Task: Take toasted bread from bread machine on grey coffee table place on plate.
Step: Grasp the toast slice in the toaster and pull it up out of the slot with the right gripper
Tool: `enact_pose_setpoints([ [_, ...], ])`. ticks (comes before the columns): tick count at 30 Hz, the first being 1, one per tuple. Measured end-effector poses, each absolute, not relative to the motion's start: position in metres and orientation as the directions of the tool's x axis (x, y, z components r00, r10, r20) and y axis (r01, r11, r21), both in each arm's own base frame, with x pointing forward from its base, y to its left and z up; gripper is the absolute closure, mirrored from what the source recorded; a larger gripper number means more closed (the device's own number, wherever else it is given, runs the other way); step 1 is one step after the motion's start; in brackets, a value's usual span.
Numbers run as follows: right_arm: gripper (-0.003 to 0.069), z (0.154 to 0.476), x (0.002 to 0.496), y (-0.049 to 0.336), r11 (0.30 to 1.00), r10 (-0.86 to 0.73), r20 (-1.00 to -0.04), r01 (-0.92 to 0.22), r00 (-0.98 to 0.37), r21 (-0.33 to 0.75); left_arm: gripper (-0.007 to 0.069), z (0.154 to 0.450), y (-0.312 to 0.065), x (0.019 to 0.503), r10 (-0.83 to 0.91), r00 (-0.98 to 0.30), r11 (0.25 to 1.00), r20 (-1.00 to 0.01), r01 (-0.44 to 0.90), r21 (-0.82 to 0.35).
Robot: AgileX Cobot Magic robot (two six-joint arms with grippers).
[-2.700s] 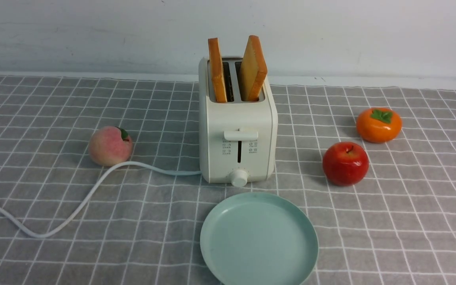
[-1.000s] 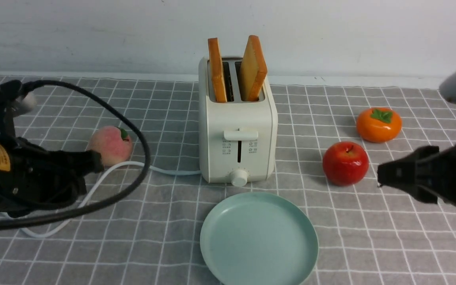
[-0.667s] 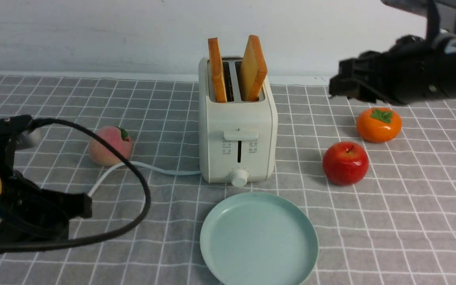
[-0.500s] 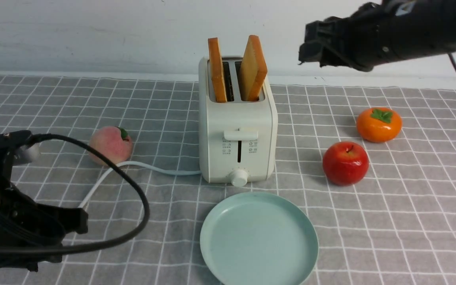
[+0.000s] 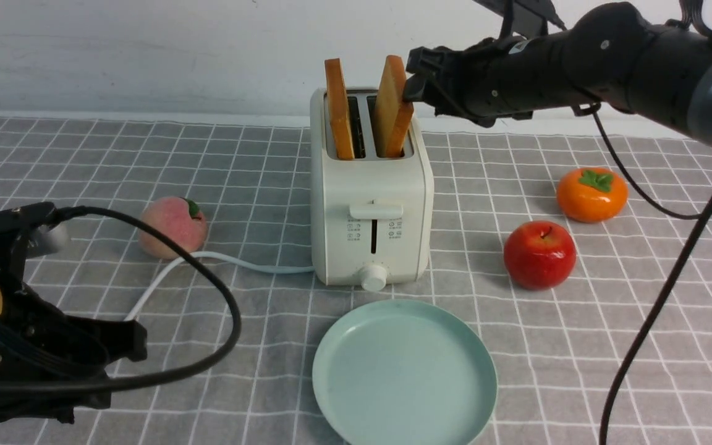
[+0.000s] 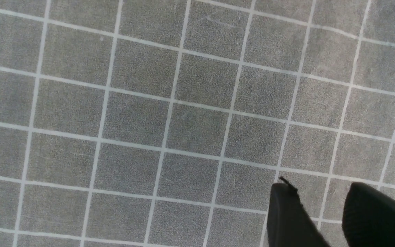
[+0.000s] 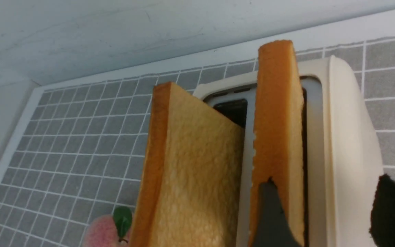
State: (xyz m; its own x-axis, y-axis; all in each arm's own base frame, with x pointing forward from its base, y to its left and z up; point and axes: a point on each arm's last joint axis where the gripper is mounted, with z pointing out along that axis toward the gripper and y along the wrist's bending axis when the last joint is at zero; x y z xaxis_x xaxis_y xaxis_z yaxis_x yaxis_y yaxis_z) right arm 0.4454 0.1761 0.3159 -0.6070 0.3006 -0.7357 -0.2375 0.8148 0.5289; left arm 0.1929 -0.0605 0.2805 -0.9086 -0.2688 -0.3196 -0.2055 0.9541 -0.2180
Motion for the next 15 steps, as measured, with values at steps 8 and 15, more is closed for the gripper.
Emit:
enact_pose_setpoints([
  [8, 0.0265, 0.319, 0.447, 0.177, 0.794, 0.345, -0.724, -0.225, -0.597, 0.565, 0.0387, 0.281, -0.061, 0.193, -0.269, -0.909, 0.954, -0.319, -0.206, -0.219],
  [15, 0.0272, 0.317, 0.444, 0.187, 0.783, 0.335, -0.720, -0.246, -0.608, 0.572, 0.0387, 0.281, -0.061, 0.194, -0.270, -0.906, 0.953, -0.325, -0.204, -0.222],
])
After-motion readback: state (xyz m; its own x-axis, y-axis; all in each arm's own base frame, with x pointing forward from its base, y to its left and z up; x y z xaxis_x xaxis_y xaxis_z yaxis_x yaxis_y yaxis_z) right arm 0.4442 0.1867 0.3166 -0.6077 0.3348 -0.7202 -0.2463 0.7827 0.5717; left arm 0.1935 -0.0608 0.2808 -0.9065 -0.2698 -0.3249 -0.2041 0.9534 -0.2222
